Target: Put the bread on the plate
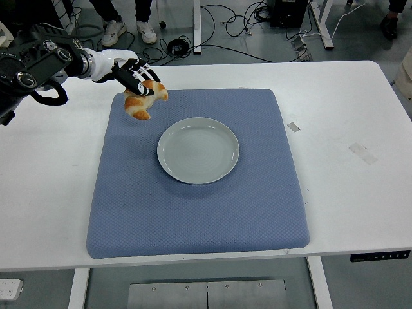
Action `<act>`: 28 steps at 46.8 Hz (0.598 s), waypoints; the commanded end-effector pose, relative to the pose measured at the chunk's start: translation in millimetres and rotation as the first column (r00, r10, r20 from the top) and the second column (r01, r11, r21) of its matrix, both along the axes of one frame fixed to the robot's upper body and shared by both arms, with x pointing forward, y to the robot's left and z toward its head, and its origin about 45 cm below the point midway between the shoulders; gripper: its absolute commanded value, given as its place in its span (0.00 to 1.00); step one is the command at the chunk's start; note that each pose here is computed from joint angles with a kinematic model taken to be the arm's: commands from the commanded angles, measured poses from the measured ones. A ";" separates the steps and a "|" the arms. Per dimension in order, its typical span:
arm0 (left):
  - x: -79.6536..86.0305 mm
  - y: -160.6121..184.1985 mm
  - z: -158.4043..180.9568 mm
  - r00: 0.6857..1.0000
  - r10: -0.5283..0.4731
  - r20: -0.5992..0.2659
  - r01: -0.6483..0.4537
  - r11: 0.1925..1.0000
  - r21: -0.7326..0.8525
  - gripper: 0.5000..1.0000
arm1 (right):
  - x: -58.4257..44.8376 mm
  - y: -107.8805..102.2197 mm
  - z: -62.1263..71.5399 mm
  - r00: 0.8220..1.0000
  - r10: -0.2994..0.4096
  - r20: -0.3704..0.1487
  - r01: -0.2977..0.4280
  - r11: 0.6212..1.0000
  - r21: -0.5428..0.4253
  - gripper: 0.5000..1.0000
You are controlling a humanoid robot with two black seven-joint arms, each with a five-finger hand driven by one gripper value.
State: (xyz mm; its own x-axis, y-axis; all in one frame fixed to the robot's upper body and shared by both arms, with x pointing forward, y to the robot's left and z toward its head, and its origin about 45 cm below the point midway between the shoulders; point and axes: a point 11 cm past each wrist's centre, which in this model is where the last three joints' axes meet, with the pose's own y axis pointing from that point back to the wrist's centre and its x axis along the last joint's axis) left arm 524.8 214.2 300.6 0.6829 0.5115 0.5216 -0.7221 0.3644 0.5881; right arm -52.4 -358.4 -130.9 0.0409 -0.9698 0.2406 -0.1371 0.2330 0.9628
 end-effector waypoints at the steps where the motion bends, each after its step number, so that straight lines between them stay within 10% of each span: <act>1: 0.5 -5.3 5.8 1.000 -0.014 0.001 0.014 1.000 -0.013 0.24 | 0.0 0.2 0.0 1.000 0.000 0.000 0.000 1.000 0.001 1.00; 28: -27.1 -111.2 9.1 0.966 -0.256 -0.030 0.253 0.964 -0.078 0.26 | -0.2 -0.8 0.1 1.000 0.000 -0.002 0.000 1.000 -0.002 1.00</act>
State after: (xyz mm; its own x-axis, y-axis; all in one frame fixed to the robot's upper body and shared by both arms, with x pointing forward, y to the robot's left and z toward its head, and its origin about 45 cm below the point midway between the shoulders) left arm 499.2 106.3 312.8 0.8117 0.3590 0.4606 -0.5811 0.5750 0.5759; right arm -52.6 -358.7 -130.8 0.0409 -0.9695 0.2415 -0.1360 0.2340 0.9627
